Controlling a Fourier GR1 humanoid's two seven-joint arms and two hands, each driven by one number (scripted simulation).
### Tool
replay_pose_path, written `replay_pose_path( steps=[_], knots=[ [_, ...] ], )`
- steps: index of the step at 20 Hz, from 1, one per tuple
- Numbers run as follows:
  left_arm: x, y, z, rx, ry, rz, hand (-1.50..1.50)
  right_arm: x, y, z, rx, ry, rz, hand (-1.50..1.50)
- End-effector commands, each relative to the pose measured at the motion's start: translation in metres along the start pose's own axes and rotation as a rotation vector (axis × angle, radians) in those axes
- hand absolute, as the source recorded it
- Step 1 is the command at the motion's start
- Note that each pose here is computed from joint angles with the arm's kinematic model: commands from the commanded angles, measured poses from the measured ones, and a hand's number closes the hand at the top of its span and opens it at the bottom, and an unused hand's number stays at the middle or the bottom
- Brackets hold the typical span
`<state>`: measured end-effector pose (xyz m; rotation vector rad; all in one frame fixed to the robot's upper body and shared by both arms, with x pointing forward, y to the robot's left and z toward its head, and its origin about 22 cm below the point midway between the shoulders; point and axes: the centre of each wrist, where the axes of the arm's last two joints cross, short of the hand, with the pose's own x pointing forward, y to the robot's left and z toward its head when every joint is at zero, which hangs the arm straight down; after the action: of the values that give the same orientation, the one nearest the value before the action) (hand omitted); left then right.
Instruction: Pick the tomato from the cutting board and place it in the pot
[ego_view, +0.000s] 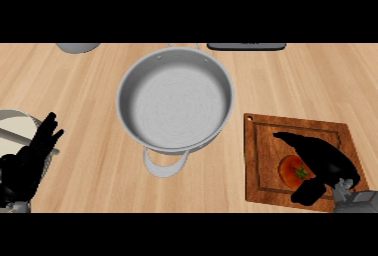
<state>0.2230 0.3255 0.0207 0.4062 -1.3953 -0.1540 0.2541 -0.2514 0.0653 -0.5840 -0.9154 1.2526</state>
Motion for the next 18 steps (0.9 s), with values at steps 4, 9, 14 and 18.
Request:
replay_pose_path(
  steps=[4, 9, 14, 18],
  knots=[
    [0.005, 0.003, -0.015, 0.02, 0.006, -0.026, 0.0, -0.018, 0.021, -0.016, -0.004, -0.076, 0.072, 1.5],
    [0.007, 0.007, -0.002, 0.009, 0.022, -0.005, 0.0, -0.01, 0.012, 0.004, -0.011, -0.087, 0.073, 1.5],
    [-0.002, 0.002, -0.013, 0.026, 0.013, -0.002, 0.0, 0.109, 0.029, 0.0, -0.018, -0.202, 0.123, 1.5],
    [0.013, -0.01, -0.016, -0.058, -0.03, -0.028, 0.0, 0.205, 0.066, 0.018, 0.015, -0.413, 0.238, 1.5]
  ],
)
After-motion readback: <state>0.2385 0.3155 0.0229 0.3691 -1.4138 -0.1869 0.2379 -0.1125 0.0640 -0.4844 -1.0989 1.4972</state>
